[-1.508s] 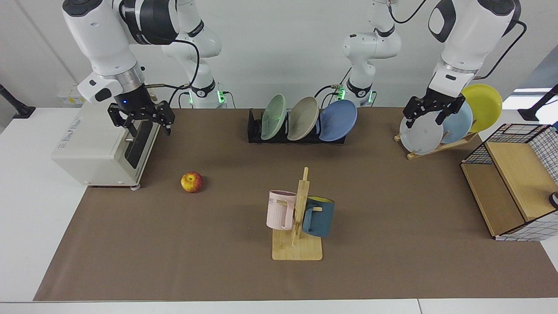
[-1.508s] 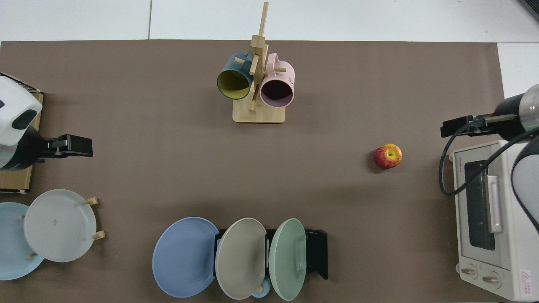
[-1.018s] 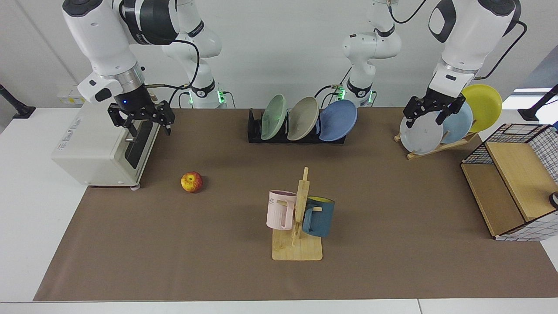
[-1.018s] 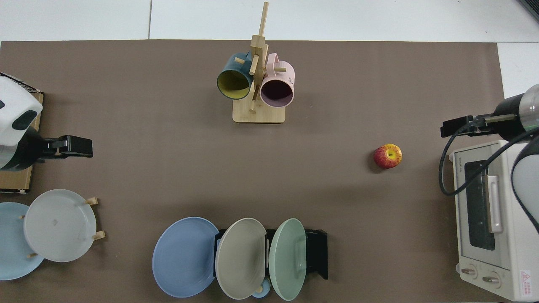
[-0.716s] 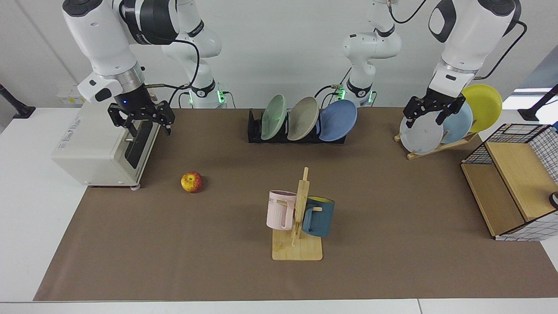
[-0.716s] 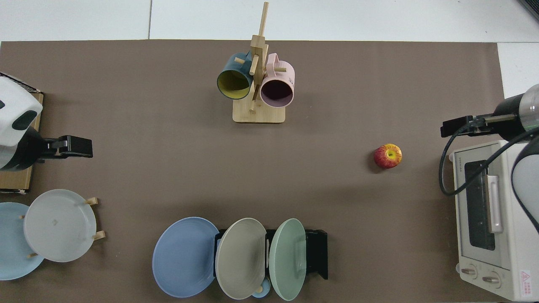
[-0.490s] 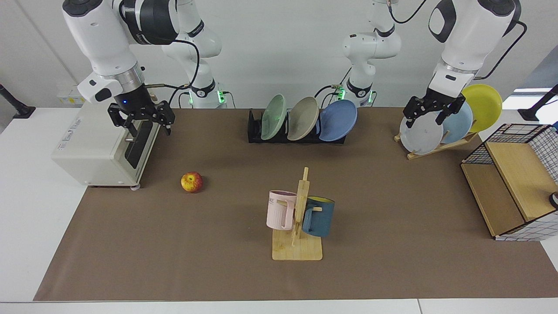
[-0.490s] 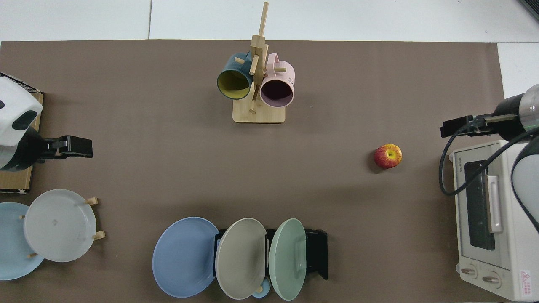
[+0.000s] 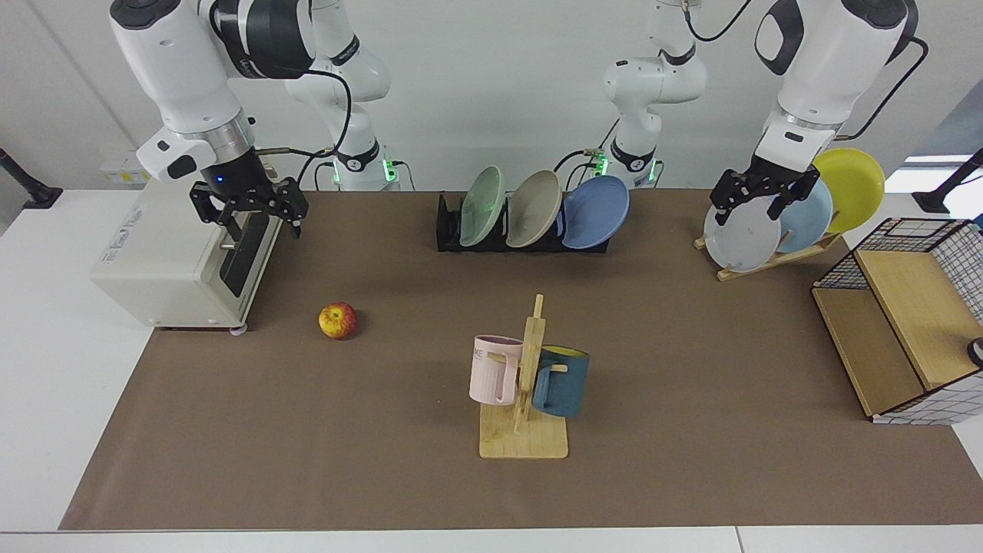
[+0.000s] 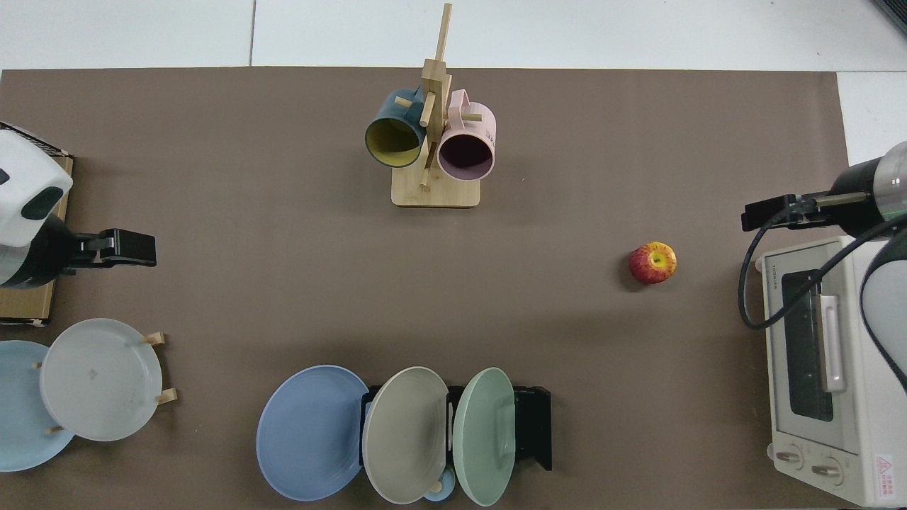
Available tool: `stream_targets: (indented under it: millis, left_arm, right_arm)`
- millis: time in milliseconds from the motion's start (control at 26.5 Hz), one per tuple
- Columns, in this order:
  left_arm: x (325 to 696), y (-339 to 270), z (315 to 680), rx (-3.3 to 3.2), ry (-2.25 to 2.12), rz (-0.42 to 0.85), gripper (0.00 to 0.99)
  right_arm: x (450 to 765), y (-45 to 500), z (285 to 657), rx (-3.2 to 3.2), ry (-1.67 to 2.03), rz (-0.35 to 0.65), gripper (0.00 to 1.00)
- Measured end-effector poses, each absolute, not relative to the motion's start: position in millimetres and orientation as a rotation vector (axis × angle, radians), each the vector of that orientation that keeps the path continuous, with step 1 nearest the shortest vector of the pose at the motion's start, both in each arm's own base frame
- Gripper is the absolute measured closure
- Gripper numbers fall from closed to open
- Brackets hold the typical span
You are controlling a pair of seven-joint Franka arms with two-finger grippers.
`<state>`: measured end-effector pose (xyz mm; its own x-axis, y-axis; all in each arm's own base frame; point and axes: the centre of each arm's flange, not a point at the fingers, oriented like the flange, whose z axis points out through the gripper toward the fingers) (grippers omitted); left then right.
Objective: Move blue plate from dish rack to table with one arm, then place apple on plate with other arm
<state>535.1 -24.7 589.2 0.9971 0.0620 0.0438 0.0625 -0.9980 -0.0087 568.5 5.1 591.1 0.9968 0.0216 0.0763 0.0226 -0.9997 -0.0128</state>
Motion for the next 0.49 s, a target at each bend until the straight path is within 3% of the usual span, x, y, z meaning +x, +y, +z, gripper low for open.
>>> stream_targets:
  millis: [226, 490]
  left_arm:
    - [525.3, -30.6, 575.7, -3.119, -0.067, -0.018, 0.031]
    - [482.2, -70.3, 556.7, -3.000, 0.028, 0.012, 0.031]
  right_arm:
    - [568.5, 5.1, 591.1, -3.126, -0.035, -0.119, 0.00]
    - [568.5, 5.1, 591.1, -3.126, -0.035, -0.119, 0.00]
